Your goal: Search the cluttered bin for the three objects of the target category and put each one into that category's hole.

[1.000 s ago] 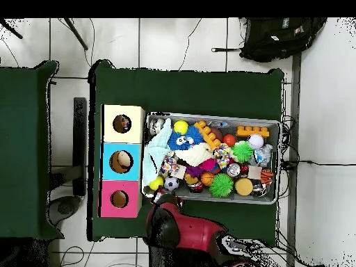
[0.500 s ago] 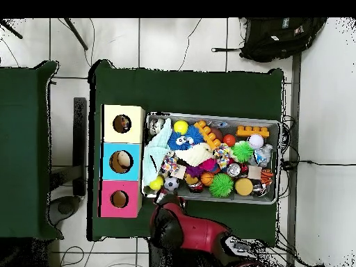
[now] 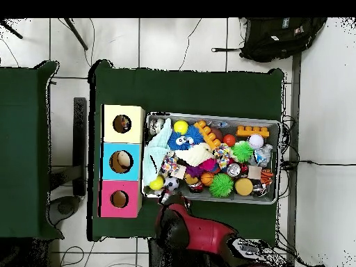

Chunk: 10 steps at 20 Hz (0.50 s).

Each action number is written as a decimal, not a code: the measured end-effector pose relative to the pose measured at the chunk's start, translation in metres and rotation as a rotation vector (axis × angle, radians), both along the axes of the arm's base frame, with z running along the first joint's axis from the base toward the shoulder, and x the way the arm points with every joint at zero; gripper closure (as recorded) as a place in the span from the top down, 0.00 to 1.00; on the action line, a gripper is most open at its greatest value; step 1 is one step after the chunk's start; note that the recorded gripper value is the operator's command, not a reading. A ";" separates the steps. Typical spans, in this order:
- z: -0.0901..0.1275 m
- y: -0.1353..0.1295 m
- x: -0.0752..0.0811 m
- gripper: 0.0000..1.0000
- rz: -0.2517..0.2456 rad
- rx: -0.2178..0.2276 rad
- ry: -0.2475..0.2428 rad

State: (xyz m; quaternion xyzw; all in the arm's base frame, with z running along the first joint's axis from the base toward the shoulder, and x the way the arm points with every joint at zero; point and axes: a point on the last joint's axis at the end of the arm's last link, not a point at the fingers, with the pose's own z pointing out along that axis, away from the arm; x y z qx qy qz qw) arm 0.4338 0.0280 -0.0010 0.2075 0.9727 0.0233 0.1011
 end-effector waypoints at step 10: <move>0.001 -0.017 0.002 1.00 -0.038 -0.001 -0.003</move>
